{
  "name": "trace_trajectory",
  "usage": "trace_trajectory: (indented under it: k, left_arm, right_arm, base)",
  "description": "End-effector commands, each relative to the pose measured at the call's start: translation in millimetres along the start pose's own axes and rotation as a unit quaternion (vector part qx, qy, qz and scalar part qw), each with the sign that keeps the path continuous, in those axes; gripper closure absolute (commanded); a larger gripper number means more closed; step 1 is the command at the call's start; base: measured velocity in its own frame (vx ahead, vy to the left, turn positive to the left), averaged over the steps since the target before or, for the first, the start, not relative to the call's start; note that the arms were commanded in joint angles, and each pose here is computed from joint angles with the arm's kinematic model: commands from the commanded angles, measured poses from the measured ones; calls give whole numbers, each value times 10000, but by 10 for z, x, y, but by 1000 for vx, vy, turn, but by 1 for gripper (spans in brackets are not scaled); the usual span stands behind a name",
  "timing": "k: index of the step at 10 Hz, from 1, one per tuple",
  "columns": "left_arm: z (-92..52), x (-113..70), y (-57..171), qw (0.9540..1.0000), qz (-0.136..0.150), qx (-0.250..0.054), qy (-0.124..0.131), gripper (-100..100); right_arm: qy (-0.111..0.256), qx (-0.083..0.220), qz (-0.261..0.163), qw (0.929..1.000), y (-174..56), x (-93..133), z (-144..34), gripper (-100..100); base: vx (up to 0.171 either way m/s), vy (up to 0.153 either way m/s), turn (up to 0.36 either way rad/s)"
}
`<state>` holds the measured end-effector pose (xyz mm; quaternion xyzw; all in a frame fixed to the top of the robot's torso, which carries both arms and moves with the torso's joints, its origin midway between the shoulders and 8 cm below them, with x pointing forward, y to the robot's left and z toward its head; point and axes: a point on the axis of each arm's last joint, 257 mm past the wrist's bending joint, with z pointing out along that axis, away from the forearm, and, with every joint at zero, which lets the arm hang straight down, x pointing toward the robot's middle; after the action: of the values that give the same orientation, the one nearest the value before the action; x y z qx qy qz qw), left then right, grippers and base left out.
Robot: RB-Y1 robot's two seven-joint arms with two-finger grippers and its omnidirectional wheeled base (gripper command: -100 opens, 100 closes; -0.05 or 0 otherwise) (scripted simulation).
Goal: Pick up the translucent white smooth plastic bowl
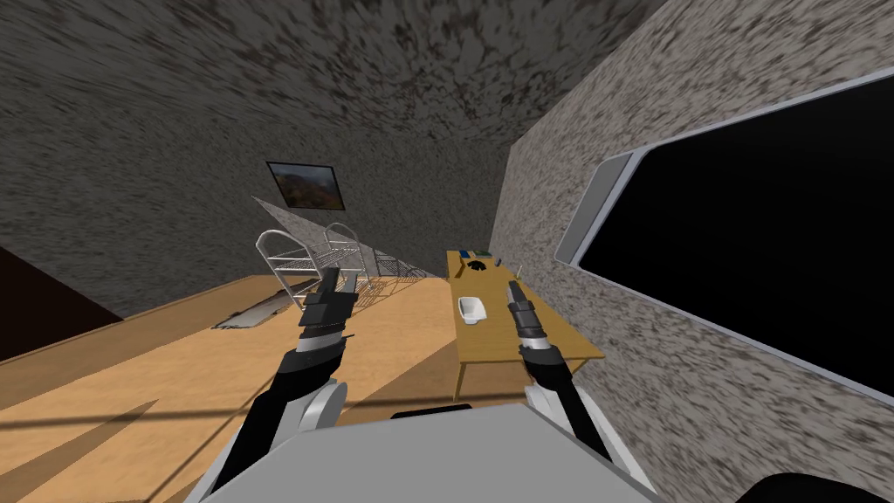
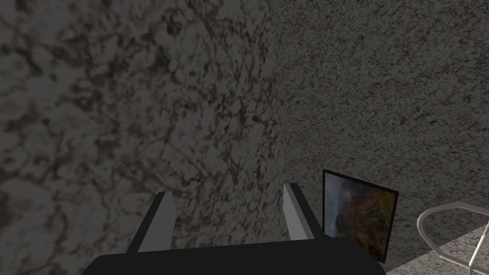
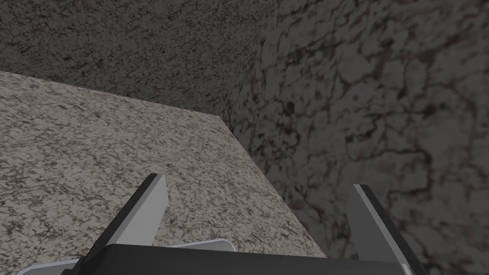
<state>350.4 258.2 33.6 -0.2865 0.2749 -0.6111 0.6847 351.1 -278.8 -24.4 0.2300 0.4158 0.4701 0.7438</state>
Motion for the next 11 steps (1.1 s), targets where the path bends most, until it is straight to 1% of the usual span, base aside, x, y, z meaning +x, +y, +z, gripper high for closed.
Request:
trace_trajectory:
  k: [1, 2, 3, 4, 5, 6, 7, 8, 9, 10, 11]
  left_arm:
    - [0, 0, 0, 10000, 0, 0, 0, 0]
    - [0, 0, 0, 10000, 0, 0, 0, 0]
    - [0, 0, 0, 10000, 0, 0, 0, 0]
    - [0, 0, 0, 10000, 0, 0, 0, 0]
    - [0, 0, 0, 10000, 0, 0, 0, 0]
    - [0, 0, 0, 10000, -1, 0, 0, 0]
    - [0, 0, 0, 10000, 0, 0, 0, 0]
    - [0, 0, 0, 10000, 0, 0, 0, 0]
    - [0, 0, 0, 10000, 0, 0, 0, 0]
    - [0, 0, 0, 10000, 0, 0, 0, 0]
    - [0, 0, 0, 10000, 0, 0, 0, 0]
  right_arm:
    - [276, 308, -235, 9989, -167, 93, -125, -100]
    - [525, 582, -444, 9959, -345, 174, -248, -100]
    - [771, 880, -654, 9910, -534, 249, -401, -100]
    - [1047, 1146, -880, 9840, -713, 326, -558, -100]
    - [1347, 1452, -1115, 9738, -907, 395, -768, -100]
    - [1366, 1456, -1123, 9734, -910, 396, -776, -100]
    - [1671, 1740, -1360, 9609, -1093, 456, -998, -100]
    - [1671, 1740, -1360, 9609, -1093, 456, -998, -100]
    - [1986, 2016, -1600, 9457, -1268, 505, -1242, -100]
    - [2309, 2277, -1841, 9279, -1431, 541, -1506, -100]
    - [2636, 2512, -2078, 9079, -1576, 564, -1783, -100]
  base:
    - [-11, 39, 58]
    - [-11, 48, 122]
    - [-12, 63, 135]
    - [-4, 75, 146]
    - [0, 80, 176]
    - [-2, 48, 34]
    - [1, 45, 113]
    - [4, 33, 57]
    - [11, 42, 133]
    - [19, 67, 197]
    - [20, 78, 255]
